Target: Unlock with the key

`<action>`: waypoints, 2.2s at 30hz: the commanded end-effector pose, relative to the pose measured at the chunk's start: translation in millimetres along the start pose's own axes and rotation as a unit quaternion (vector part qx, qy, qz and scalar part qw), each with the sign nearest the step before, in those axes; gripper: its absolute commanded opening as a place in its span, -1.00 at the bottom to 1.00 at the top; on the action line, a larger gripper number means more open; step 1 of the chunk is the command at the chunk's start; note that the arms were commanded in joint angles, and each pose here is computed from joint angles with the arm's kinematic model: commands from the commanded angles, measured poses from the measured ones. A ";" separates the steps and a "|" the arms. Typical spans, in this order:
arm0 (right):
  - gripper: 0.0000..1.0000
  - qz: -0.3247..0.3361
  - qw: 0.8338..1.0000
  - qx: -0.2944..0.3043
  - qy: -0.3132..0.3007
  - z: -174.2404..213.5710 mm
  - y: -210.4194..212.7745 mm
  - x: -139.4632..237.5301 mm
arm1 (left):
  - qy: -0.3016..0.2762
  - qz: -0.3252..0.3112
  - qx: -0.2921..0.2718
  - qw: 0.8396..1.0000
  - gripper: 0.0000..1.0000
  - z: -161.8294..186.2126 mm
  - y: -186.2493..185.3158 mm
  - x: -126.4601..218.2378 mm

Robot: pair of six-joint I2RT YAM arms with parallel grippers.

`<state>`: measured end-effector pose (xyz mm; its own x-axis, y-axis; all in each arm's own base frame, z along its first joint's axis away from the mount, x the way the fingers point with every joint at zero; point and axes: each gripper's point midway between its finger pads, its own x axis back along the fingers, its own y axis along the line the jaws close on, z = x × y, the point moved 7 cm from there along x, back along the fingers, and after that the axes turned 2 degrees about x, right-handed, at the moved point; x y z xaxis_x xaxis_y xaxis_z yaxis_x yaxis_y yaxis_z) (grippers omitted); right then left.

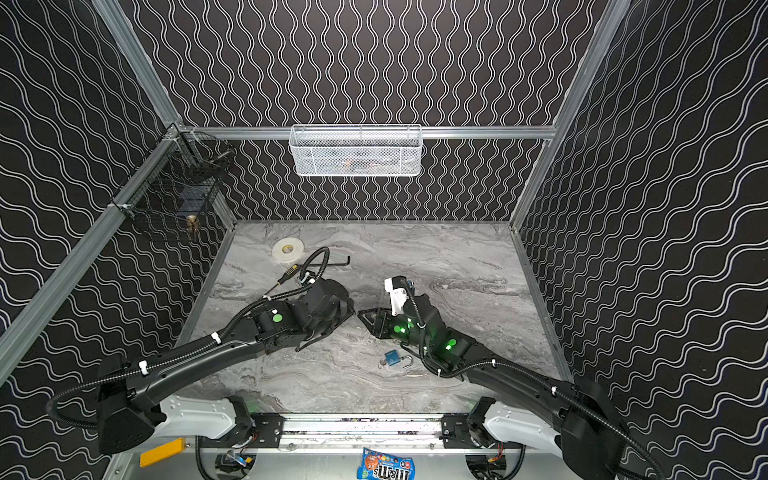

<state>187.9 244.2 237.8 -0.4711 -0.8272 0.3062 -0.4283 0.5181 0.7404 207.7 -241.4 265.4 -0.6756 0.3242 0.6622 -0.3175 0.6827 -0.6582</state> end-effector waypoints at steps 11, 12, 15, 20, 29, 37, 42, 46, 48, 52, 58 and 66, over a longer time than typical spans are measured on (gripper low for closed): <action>-0.56 -0.083 0.995 -0.048 0.014 -6.2 12.6 -6.7 | -0.030 0.004 0.011 0.999 -0.86 -10.7 5.8 9.6; -0.59 -0.085 0.995 -0.050 0.013 -6.9 12.7 -8.7 | -0.031 0.004 0.012 0.999 -0.86 -10.9 6.3 9.7; -0.62 -0.095 0.994 -0.054 0.015 -7.0 13.8 -13.4 | -0.030 0.006 0.012 0.999 -0.86 -10.5 6.5 9.5; -0.70 -0.096 0.994 -0.049 0.023 -7.9 15.5 -19.3 | -0.023 0.008 0.010 1.000 -0.86 -8.1 3.9 7.0; -0.77 -0.090 0.995 -0.044 0.024 -6.3 11.5 -24.3 | -0.022 0.009 0.006 1.000 -0.88 -8.2 0.2 6.1; -0.80 -0.083 0.995 -0.042 0.026 -2.6 6.4 -26.6 | -0.017 0.013 0.005 1.000 -0.87 -7.2 -2.7 5.4; -0.85 -0.074 0.997 -0.031 0.015 -7.3 7.5 -26.9 | -0.009 0.018 -0.008 1.000 -0.91 -6.0 -8.0 6.0; -0.93 -0.049 0.998 -0.027 0.001 -12.5 5.0 -26.6 | 0.013 0.004 -0.022 1.000 -0.94 3.0 -8.7 4.6; -0.94 -0.043 0.999 -0.027 -0.009 -15.7 5.0 -26.5 | 0.027 0.022 -0.017 0.999 -0.94 10.5 -12.2 3.9; -0.97 -0.044 0.999 -0.022 -0.023 -24.3 12.0 -24.0 | 0.054 0.037 -0.011 0.998 -0.95 20.9 -15.1 5.1; -0.97 -0.037 0.997 -0.027 -0.056 -33.6 15.1 -19.8 | 0.059 0.044 -0.008 0.997 -0.95 25.3 -18.4 4.0; -0.89 -0.038 0.999 -0.005 -0.024 -27.5 16.1 -21.7 | 0.028 0.046 -0.010 0.998 -0.92 14.0 -22.6 7.8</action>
<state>206.3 262.0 239.5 -0.4306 -0.8481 0.3086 -0.3871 0.4824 0.7858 208.0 -252.4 273.0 -0.7190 0.3177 0.6182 -0.2704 0.6914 -0.6699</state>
